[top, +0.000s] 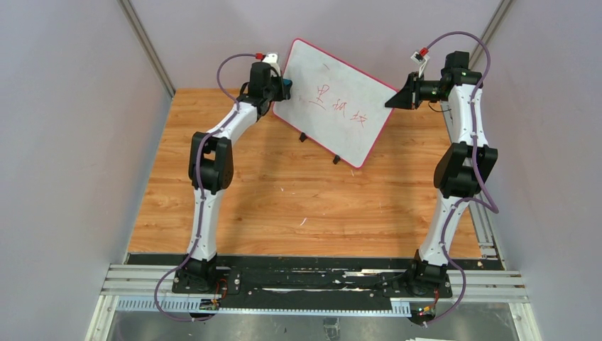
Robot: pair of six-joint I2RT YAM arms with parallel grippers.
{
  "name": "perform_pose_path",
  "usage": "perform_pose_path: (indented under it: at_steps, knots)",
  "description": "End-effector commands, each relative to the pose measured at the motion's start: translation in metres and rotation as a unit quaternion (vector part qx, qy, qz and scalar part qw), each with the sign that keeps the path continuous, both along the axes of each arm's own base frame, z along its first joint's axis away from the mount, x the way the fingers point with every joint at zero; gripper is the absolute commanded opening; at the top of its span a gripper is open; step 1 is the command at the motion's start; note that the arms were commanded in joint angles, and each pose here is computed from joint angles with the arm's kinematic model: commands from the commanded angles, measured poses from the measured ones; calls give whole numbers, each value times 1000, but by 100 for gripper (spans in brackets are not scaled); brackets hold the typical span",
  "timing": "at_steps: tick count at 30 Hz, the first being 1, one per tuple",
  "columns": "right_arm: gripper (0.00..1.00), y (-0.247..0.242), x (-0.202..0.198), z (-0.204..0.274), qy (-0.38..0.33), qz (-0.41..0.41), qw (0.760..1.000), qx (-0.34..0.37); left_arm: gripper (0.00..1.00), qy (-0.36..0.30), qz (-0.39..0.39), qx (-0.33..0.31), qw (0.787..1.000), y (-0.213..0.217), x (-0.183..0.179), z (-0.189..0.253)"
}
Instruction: Erase the whiteboard
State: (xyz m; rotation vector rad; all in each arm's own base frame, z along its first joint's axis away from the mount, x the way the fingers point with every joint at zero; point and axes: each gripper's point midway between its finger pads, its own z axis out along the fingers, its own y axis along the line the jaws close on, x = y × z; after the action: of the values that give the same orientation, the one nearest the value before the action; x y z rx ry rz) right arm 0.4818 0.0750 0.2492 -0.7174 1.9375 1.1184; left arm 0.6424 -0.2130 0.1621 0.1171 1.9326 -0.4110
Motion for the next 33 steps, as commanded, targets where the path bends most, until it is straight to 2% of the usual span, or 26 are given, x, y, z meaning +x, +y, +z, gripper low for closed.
perform_pose_path:
  at_steps: [1,19,28,33]
  knots:
    - [1,6,-3,-7,-11,17,1000,-15,0,-6,-7,-6,1000,-5,-2,6]
    - [1,6,-3,-7,-10,17,1000,-16,0,-11,-88,-4,996,-69,-33,7]
    - [1,5,-2,-8,-10,16,1000,-17,0,3,-43,-8,999,-29,-20,0]
    - [1,5,-1,-9,-9,16,1000,-16,0,8,-22,27,999,-5,-18,-10]
